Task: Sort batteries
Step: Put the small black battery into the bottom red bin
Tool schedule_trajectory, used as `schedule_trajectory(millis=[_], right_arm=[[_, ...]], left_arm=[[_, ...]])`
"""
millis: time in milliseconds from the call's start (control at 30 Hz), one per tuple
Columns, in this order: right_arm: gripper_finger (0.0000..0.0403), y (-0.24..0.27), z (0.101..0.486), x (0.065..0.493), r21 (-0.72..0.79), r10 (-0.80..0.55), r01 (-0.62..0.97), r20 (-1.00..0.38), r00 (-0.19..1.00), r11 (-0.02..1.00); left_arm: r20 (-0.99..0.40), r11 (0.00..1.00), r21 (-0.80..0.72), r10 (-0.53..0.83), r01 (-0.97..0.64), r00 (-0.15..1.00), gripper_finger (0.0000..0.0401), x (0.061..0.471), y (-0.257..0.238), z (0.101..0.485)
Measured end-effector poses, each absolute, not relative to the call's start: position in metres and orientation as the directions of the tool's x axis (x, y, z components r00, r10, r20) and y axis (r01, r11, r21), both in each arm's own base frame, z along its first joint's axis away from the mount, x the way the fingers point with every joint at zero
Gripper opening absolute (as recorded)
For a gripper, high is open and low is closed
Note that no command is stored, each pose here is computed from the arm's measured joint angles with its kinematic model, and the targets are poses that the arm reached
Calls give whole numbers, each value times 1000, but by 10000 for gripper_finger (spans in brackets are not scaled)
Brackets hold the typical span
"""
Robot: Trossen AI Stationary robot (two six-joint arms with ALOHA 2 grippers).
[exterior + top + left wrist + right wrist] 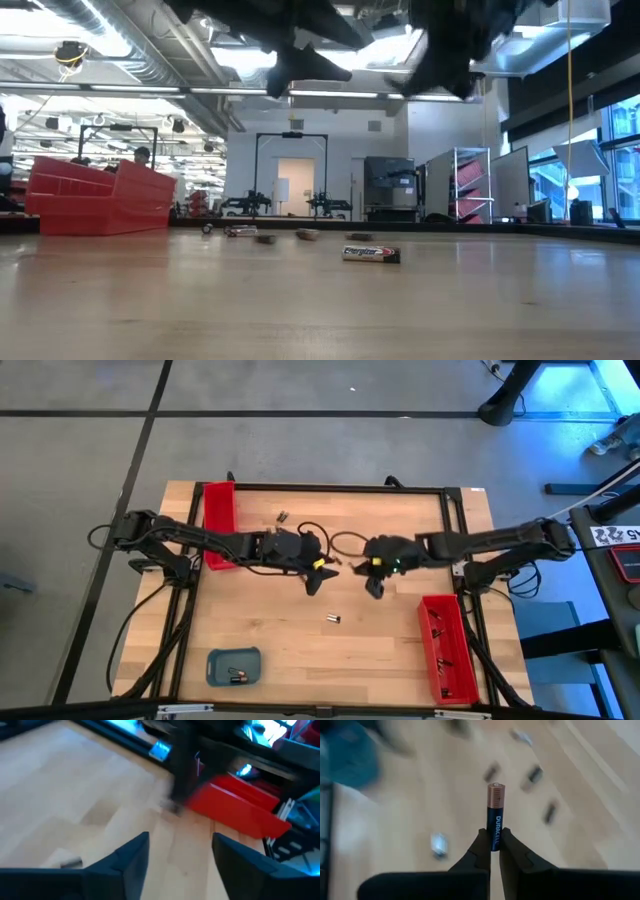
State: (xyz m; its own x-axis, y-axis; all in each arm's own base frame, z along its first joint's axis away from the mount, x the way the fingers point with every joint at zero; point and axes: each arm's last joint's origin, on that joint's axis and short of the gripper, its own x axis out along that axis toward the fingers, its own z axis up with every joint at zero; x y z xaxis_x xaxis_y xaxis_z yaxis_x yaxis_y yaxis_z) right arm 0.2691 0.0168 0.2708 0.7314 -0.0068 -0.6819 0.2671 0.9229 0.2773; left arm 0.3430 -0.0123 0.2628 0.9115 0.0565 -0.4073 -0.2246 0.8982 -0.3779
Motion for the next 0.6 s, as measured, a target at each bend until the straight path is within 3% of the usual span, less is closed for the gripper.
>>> schedule_trajectory(millis=[200, 400, 600], right_arm=[[12, 49, 285, 276, 363, 22, 204, -532, 847, 909], [12, 66, 295, 268, 405, -8, 252, -516, 857, 879], [10, 88, 317, 226, 435, -88, 353, -521, 849, 828]], left_arm=[[-315, 900, -409, 19, -154, 949, 255, 347, -11, 272], [-220, 900, -433, -58, -45, 974, 236, 349, -18, 281], [-197, 898, -440, -68, -26, 978, 219, 349, -22, 283]])
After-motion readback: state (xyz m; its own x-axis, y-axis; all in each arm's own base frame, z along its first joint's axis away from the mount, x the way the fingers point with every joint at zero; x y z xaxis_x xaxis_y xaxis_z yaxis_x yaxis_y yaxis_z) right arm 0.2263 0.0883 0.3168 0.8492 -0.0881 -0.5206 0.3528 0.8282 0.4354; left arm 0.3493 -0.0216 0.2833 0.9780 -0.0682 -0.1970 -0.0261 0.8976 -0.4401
